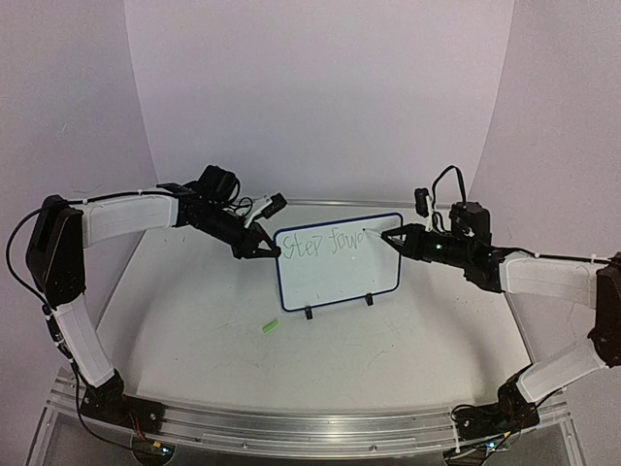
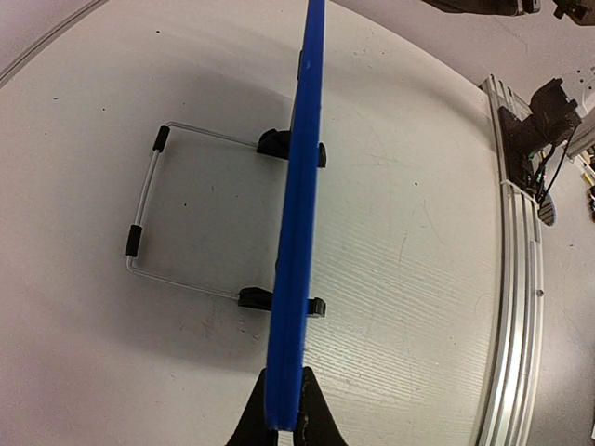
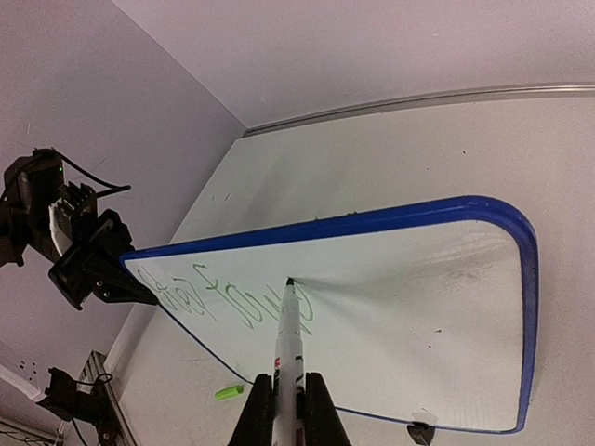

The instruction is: Write a sentence on the whiteboard

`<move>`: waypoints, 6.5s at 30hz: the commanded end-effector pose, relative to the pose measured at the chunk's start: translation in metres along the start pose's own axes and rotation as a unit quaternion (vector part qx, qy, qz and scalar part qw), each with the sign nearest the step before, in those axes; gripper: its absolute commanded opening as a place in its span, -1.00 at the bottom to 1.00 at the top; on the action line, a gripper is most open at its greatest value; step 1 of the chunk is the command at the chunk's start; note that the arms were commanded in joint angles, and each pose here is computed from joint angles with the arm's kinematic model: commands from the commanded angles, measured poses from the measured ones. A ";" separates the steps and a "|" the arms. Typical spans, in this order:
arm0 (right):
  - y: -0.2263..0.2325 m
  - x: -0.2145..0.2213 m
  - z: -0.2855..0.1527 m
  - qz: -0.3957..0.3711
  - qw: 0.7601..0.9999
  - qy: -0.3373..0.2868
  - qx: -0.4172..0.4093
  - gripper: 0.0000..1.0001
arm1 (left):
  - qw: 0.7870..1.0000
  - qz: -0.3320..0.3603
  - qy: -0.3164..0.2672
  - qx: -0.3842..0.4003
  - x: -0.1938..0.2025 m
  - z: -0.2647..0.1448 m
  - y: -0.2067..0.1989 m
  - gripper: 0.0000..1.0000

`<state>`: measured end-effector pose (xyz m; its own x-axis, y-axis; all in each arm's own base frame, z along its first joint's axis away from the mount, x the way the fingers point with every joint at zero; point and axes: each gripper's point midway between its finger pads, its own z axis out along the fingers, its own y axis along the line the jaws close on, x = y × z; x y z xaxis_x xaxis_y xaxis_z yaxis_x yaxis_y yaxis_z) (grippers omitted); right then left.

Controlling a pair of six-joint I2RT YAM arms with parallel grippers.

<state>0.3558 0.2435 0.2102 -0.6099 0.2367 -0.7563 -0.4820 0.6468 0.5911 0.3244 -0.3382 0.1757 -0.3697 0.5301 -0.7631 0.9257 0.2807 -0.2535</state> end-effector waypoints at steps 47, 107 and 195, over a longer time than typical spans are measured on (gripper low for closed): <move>0.000 -0.018 -0.001 -0.017 0.999 -0.020 0.019 -1.00 | 1.000 0.008 0.024 -0.013 0.008 0.005 0.003 -1.00; -0.004 -0.031 -0.019 0.007 0.997 -0.068 0.044 -1.00 | 1.000 0.008 0.024 -0.012 0.008 0.005 0.003 -1.00; -0.039 -0.036 -0.019 0.015 1.000 -0.010 -0.023 -1.00 | 0.999 0.009 0.027 -0.014 0.008 0.006 0.002 -1.00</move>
<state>0.3722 0.1927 0.2009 -0.6547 0.2649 -0.7079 -0.4475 0.6190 0.6455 0.3232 -0.3389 0.1761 -0.3708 0.5341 -0.7598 0.9255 0.2808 -0.2543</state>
